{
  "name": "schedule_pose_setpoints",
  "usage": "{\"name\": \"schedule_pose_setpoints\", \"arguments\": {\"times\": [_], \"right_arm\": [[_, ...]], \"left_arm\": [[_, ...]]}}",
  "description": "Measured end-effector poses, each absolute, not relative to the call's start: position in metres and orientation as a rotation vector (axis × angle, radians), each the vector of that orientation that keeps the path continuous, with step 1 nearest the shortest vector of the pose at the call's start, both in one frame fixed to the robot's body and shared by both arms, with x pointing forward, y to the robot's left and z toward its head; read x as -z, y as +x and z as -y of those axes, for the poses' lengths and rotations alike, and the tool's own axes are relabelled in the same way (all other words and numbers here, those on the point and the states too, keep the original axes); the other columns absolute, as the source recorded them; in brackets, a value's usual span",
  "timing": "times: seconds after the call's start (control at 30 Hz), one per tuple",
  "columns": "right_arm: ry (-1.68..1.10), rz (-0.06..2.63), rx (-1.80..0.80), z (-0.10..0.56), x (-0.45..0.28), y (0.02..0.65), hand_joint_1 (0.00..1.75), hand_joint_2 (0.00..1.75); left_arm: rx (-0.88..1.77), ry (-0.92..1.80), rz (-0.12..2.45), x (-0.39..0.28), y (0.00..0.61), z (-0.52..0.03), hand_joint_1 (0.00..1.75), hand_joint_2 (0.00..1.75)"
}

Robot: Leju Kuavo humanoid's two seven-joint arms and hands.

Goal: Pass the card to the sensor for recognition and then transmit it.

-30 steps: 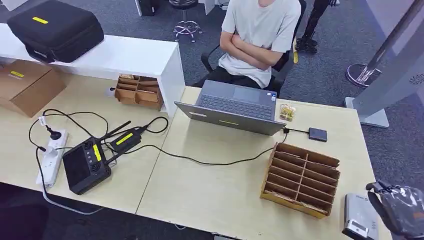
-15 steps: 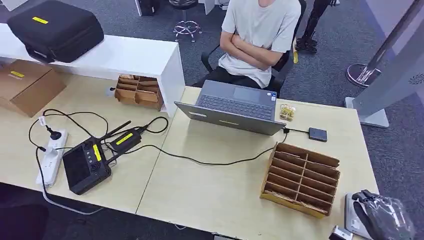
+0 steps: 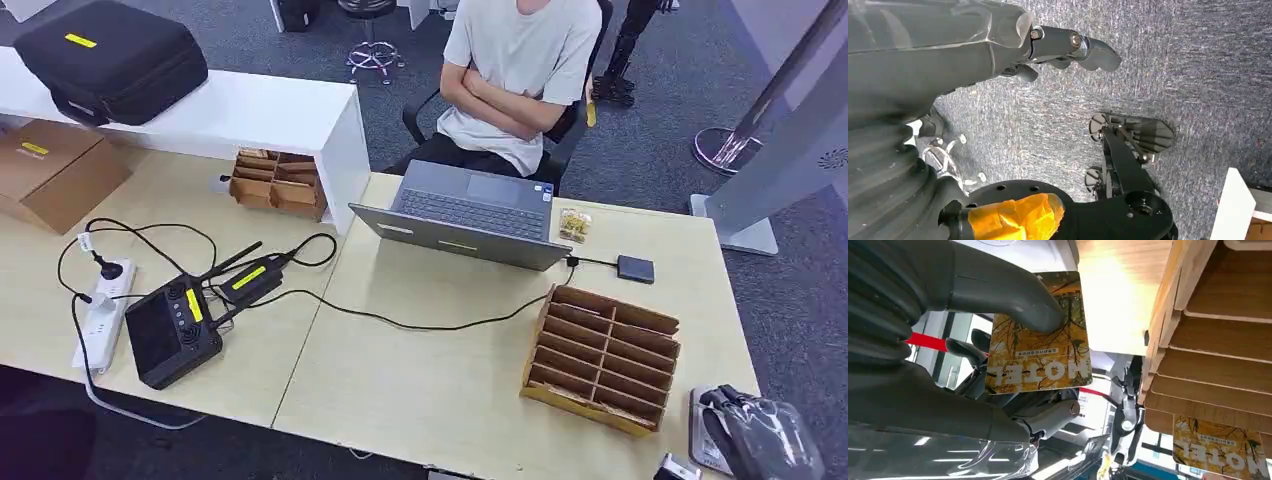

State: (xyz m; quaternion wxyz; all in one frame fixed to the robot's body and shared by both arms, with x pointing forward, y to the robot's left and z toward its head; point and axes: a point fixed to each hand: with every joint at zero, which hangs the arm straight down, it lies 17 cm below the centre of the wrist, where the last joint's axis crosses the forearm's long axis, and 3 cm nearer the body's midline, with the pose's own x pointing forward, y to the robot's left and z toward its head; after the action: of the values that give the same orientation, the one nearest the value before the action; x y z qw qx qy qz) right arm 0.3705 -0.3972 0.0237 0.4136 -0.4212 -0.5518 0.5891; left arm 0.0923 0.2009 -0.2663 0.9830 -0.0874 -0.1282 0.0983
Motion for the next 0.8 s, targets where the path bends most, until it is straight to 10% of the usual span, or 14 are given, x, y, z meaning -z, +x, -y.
{"name": "schedule_pose_setpoints", "arguments": {"times": [0.8], "right_arm": [[-1.087, 1.627, -1.447, 0.351, -0.117, 0.444, 1.75, 1.75]], "left_arm": [[-0.172, -0.182, 0.259, 0.266, 0.093, -0.202, 0.00, 1.75]]}}
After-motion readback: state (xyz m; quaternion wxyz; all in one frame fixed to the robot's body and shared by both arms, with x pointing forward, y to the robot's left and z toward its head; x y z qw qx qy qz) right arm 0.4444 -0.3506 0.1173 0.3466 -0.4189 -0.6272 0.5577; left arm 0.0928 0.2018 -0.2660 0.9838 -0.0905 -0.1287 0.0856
